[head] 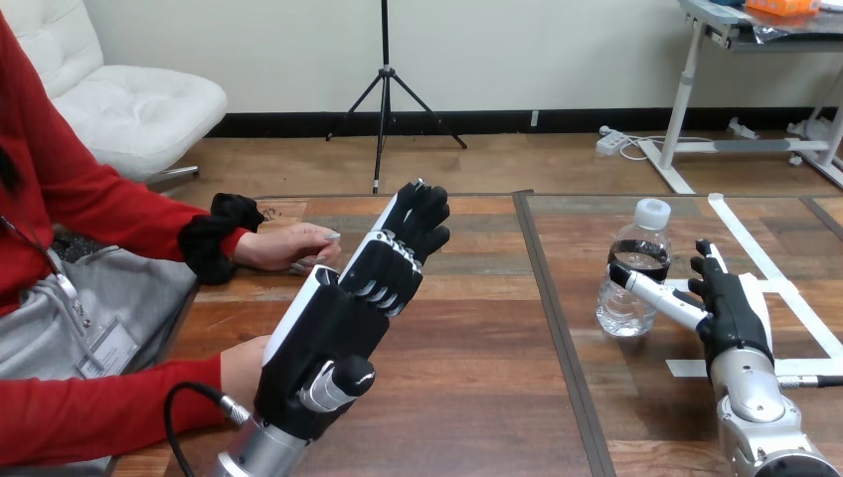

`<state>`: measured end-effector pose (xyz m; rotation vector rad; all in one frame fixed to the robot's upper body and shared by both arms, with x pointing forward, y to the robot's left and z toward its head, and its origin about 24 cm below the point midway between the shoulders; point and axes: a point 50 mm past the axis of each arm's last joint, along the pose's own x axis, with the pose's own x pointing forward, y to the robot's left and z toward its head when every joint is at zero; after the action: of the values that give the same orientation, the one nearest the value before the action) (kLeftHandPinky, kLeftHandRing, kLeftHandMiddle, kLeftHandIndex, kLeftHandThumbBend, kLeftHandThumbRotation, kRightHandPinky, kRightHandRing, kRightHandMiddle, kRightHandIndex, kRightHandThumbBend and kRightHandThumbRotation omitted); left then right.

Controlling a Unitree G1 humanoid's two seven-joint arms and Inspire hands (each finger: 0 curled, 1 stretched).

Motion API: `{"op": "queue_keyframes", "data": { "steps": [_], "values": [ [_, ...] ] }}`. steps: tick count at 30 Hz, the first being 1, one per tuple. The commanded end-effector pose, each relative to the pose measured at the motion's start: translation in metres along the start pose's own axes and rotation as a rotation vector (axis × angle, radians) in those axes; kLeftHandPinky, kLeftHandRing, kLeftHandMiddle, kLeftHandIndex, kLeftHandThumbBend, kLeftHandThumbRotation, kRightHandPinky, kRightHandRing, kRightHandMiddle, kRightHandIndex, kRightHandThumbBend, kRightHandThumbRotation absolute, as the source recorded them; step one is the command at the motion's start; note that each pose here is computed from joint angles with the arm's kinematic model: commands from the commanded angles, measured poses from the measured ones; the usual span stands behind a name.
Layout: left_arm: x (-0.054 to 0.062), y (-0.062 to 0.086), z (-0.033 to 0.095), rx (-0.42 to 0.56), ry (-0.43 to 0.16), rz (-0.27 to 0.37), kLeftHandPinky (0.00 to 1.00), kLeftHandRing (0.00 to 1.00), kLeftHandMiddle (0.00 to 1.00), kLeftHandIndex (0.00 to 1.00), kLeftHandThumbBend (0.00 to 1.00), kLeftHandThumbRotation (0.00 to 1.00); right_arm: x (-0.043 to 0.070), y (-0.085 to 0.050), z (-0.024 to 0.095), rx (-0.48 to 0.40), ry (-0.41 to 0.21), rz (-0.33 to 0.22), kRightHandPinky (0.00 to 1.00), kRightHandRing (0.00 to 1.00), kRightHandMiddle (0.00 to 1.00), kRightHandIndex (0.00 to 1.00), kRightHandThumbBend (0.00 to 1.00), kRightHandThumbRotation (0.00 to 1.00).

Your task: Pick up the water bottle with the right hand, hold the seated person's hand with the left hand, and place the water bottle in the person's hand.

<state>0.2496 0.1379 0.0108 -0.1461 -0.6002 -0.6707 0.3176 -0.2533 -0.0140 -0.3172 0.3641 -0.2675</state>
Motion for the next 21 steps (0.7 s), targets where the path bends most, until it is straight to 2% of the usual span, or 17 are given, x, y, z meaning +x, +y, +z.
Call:
{"op": "queue_keyframes", "data": {
  "steps": [1,7,11,21],
  "values": [
    [0.016,0.008,0.010,0.040,-0.078,-0.016,0.99,1.00,1.00,1.00,1.00,0.76,0.005,0.008,0.019,-0.002,-0.050,-0.002,0.88,0.96,0.97,1.00,1.00,0.40],
    [0.013,0.009,0.011,0.059,-0.083,-0.006,0.97,1.00,1.00,1.00,1.00,0.76,0.004,0.013,0.019,0.011,-0.048,-0.006,0.88,0.95,0.96,1.00,1.00,0.40],
    [0.012,0.009,0.012,0.064,-0.084,-0.002,0.97,1.00,1.00,1.00,1.00,0.76,0.004,0.016,0.021,0.041,-0.047,0.004,0.88,0.95,0.97,1.00,1.00,0.39],
    [0.009,0.009,0.012,0.061,-0.078,0.001,0.96,1.00,1.00,1.00,1.00,0.76,0.005,0.026,0.028,0.044,-0.068,0.032,0.88,0.94,0.96,1.00,1.00,0.39]
  ]
}}
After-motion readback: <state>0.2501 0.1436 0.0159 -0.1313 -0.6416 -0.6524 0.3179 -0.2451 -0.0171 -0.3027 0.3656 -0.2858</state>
